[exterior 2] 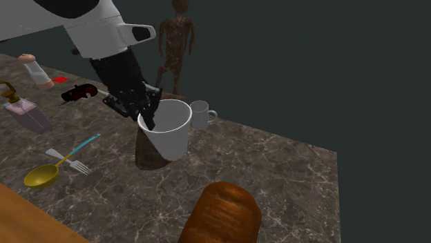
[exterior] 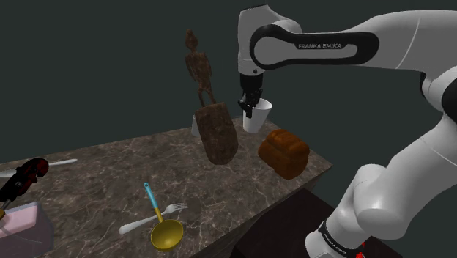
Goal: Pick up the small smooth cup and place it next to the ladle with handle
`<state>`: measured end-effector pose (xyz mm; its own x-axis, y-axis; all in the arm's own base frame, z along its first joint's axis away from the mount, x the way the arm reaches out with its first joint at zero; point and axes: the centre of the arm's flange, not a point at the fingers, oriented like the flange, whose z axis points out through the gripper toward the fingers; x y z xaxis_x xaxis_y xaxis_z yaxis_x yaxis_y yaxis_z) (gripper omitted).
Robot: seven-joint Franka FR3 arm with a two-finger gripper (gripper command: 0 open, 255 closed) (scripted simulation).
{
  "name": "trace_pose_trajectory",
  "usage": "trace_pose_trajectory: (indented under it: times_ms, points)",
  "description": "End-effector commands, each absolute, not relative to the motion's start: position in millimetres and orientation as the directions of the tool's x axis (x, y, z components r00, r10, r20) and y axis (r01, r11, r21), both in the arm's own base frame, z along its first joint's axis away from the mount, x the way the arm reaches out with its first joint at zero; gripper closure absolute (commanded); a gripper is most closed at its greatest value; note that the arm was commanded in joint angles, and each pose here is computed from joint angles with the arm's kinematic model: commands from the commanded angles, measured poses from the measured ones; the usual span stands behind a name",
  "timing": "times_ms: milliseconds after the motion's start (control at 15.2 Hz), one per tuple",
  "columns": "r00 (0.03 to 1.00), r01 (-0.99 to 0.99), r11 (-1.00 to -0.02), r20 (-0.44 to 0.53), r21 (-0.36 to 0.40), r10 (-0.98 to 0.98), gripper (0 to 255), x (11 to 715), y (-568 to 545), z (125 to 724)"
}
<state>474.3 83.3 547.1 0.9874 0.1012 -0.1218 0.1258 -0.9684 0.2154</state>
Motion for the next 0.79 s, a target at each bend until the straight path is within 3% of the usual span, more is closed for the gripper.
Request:
trace_pose_trajectory:
  times_ms: [0, 726]
  points:
    - [0.987, 0.125, -0.968, -0.122, 0.216, 0.1, 255, 458.4, 104.5, 548.4]
    - [0.987, 0.125, -0.968, -0.122, 0.216, 0.1, 255, 369.0, 218.9, 548.9]
